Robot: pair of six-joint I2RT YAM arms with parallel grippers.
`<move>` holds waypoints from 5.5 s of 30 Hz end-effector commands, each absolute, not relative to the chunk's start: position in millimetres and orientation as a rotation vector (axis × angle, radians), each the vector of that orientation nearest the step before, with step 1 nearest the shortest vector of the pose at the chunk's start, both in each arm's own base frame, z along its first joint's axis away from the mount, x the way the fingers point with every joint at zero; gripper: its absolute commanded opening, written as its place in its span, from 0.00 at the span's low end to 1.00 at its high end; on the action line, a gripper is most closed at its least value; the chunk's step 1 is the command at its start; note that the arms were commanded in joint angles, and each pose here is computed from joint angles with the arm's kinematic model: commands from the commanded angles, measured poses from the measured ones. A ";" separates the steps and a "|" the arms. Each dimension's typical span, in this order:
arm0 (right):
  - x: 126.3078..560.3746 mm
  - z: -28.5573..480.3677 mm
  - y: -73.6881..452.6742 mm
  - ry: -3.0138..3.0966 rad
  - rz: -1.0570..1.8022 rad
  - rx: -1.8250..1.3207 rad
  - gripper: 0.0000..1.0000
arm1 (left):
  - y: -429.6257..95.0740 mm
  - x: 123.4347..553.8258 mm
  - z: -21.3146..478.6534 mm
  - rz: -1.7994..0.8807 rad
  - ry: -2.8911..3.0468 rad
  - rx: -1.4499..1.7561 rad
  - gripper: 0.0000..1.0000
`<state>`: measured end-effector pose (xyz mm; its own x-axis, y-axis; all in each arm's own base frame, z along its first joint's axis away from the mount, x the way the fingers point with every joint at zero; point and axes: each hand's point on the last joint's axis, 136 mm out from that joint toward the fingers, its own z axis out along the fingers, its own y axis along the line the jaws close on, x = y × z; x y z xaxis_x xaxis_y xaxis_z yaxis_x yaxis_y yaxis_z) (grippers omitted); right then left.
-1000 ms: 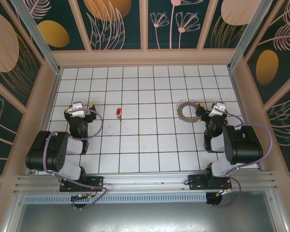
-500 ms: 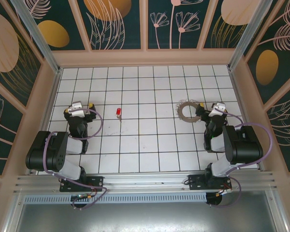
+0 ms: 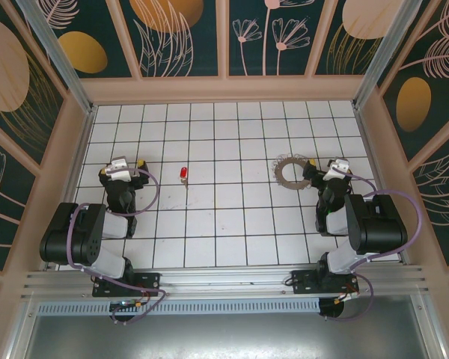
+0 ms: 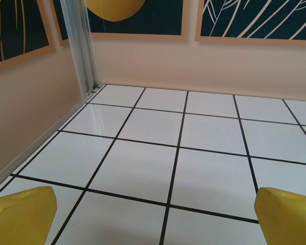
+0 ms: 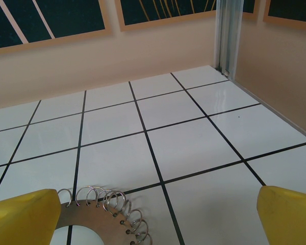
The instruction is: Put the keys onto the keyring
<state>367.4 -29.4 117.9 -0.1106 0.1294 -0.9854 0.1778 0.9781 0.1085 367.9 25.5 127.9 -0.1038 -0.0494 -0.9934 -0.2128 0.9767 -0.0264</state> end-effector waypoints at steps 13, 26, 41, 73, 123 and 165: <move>367.4 128.5 -31.9 1.636 -0.041 0.256 0.99 | 25.2 371.9 138.0 0.113 1.637 -0.210 0.99; 366.1 130.1 -27.3 1.630 -0.030 0.227 0.99 | 25.3 372.0 138.3 0.113 1.636 -0.210 0.99; 361.6 137.3 -29.6 1.606 -0.038 0.242 0.99 | 22.7 373.4 140.7 0.106 1.643 -0.194 0.99; 360.6 154.2 87.6 2.171 0.271 0.028 0.99 | -135.3 356.9 263.4 -0.856 1.769 -0.006 0.99; 349.5 53.2 111.5 2.634 0.106 0.036 0.39 | -179.4 271.2 213.4 -1.002 1.770 0.080 0.99; 358.1 32.6 116.5 2.672 0.113 0.047 0.27 | -174.9 270.8 213.9 -0.978 1.759 0.070 0.99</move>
